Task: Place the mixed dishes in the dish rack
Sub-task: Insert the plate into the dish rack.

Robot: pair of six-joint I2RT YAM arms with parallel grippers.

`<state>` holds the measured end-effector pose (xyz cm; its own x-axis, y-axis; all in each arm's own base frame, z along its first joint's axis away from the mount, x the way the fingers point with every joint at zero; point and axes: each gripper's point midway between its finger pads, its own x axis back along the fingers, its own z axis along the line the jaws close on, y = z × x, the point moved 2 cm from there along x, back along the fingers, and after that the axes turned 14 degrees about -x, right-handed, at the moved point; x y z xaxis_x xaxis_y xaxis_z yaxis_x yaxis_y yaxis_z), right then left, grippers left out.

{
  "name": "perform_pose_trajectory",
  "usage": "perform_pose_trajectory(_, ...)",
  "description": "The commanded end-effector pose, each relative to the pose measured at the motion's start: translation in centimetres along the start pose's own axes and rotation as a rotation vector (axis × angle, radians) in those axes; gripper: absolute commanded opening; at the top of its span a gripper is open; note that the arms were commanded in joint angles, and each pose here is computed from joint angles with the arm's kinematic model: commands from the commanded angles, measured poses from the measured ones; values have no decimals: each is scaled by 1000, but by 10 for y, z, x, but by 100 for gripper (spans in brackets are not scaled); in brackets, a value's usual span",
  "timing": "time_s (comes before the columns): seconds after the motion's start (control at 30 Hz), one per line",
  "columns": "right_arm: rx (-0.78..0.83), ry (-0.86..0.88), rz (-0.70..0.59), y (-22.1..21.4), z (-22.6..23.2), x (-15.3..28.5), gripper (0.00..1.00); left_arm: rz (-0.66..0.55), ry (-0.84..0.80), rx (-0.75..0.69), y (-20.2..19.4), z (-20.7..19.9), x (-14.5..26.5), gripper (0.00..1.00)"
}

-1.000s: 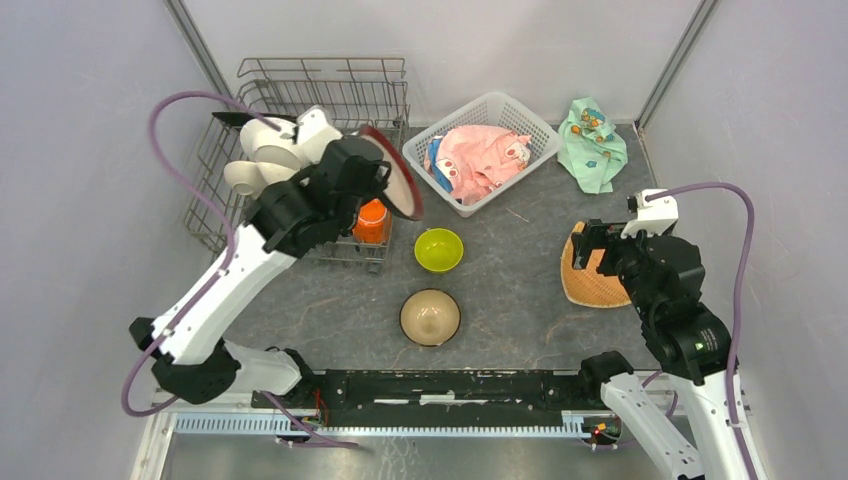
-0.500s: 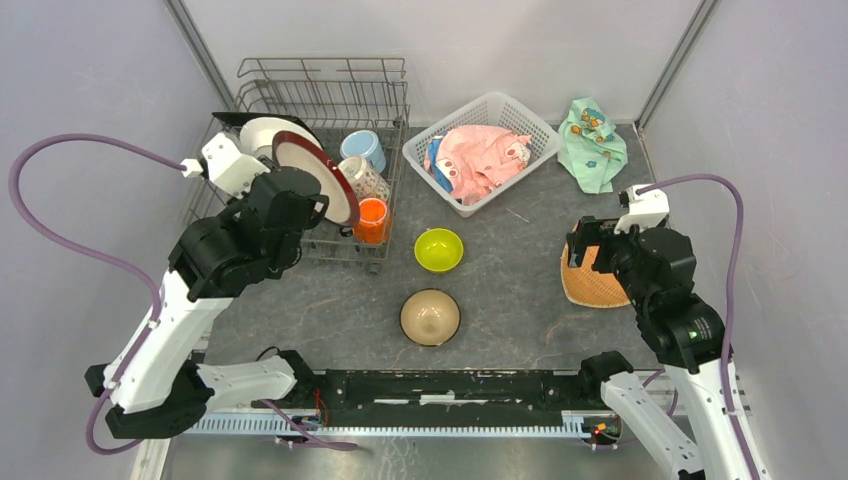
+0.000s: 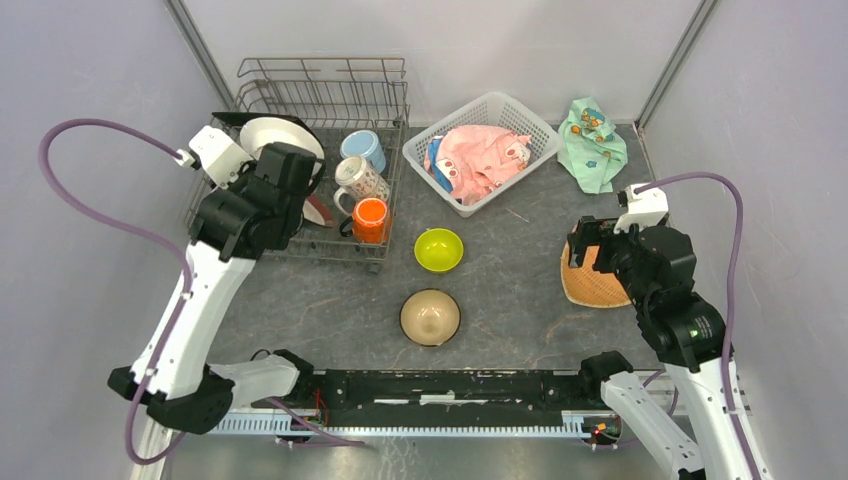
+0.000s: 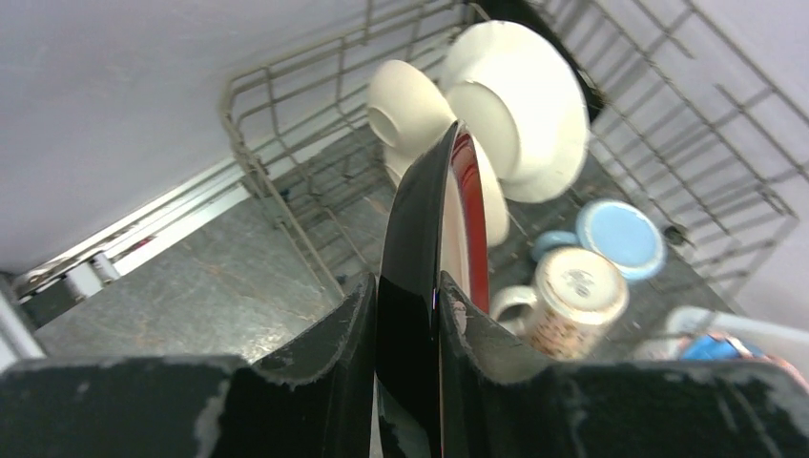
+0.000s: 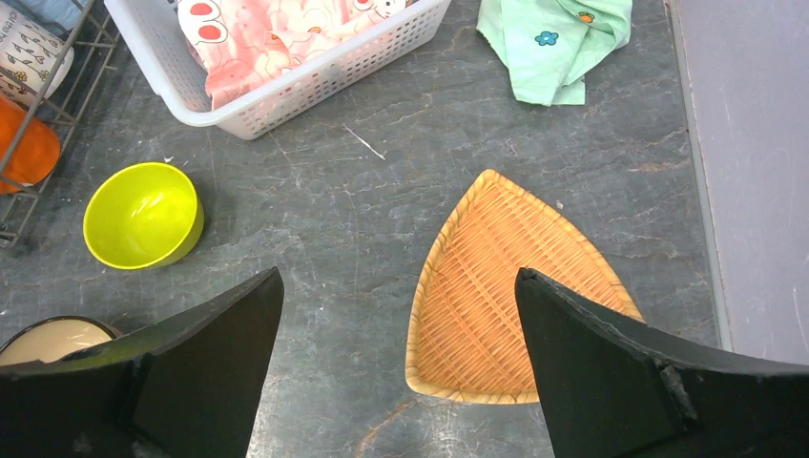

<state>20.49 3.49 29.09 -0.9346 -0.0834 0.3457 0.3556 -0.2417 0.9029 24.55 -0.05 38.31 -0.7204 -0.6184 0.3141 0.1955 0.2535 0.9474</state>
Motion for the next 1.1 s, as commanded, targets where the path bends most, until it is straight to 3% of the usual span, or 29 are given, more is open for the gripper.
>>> perform_pose_trajectory(0.0,12,4,-49,18,1,12,98,-89,114,168,34,7,-21,2)
perform_pose_trajectory(0.23,40,6,-49,23,1,20,98,-89,307,178,27,22,-42,2)
perform_pose_trajectory(0.43,66,-4,-54,24,-1,20,98,-110,336,212,33,18,-57,2)
perform_pose_trajectory(0.77,84,-32,-71,23,-7,20,98,-37,451,307,17,40,-94,2)
perform_pose_trajectory(1.07,69,-54,-88,23,-11,19,98,29,519,337,11,33,-122,2)
